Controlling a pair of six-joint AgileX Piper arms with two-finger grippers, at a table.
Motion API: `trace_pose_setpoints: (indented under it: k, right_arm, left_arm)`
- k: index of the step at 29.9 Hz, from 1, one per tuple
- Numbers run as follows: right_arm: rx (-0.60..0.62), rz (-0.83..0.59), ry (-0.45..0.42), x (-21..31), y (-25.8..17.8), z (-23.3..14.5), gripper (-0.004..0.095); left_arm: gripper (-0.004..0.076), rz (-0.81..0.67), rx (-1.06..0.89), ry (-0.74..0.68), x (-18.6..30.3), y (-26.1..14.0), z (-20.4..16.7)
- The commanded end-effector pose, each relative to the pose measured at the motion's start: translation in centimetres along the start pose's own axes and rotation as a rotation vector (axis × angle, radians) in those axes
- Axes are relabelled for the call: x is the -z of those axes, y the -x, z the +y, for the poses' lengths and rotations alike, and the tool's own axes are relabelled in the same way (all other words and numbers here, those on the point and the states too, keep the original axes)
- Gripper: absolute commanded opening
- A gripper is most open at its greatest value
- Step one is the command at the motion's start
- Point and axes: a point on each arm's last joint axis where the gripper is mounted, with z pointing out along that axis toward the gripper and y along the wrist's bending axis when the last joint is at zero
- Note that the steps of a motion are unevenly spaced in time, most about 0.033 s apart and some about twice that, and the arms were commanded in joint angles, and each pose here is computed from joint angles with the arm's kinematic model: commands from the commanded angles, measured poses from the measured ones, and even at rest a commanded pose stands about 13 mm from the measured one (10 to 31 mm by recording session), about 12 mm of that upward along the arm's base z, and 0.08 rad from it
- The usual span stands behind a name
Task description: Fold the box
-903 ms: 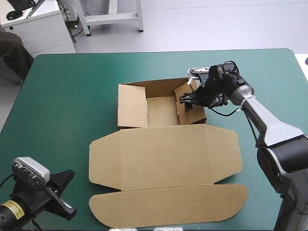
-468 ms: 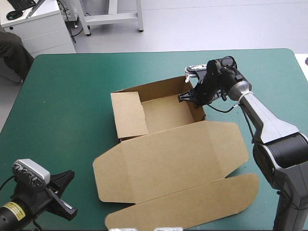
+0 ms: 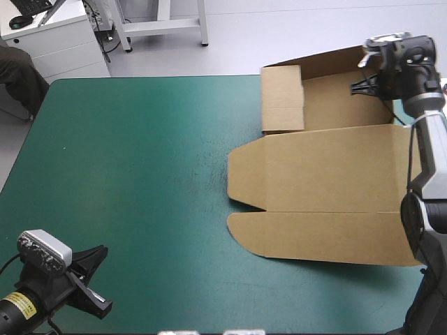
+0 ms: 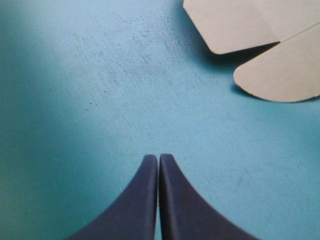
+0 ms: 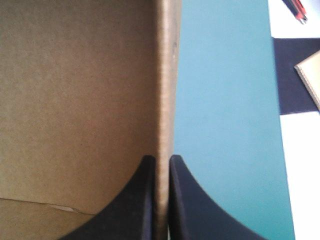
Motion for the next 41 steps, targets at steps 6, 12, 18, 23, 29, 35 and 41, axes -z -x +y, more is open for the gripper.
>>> trace_pose_setpoints:
  k: [6,12,18,23,29,35,41]
  right_arm:
    - [-0.204,0.022,-0.115,-0.3,-1.7,-10.0,-0.002]
    - [-0.282,0.103,-0.112,-4.0,-3.2,-13.0,-0.002]
    - [-0.301,0.157,-0.089,-6.7,-4.0,-13.8,0.0036]
    - [-0.234,0.165,-0.061,-7.2,-4.1,-13.6,0.0311]
    - [-0.27,0.15,-0.059,-6.6,-4.0,-13.6,0.0727]
    - [-0.307,0.036,-0.069,-0.8,-3.2,-13.8,0.0693]
    - [-0.256,-0.077,0.016,5.8,-3.8,-12.5,0.0126]
  left_arm:
    - [-0.001,-0.088,0.002,0.008,0.3,1.3,0.1]
    - [-0.001,-0.088,0.002,0.008,0.3,1.3,0.1]
    - [-0.001,-0.071,0.002,0.005,0.3,1.1,0.0]
    - [-0.001,-0.063,0.002,0.004,0.3,1.0,0.0]
    - [-0.001,-0.063,0.002,0.004,0.3,1.0,0.0]
    - [-0.001,-0.063,0.002,0.004,0.3,1.0,0.0]
    - [-0.001,-0.057,0.002,0.003,0.2,0.9,0.0]
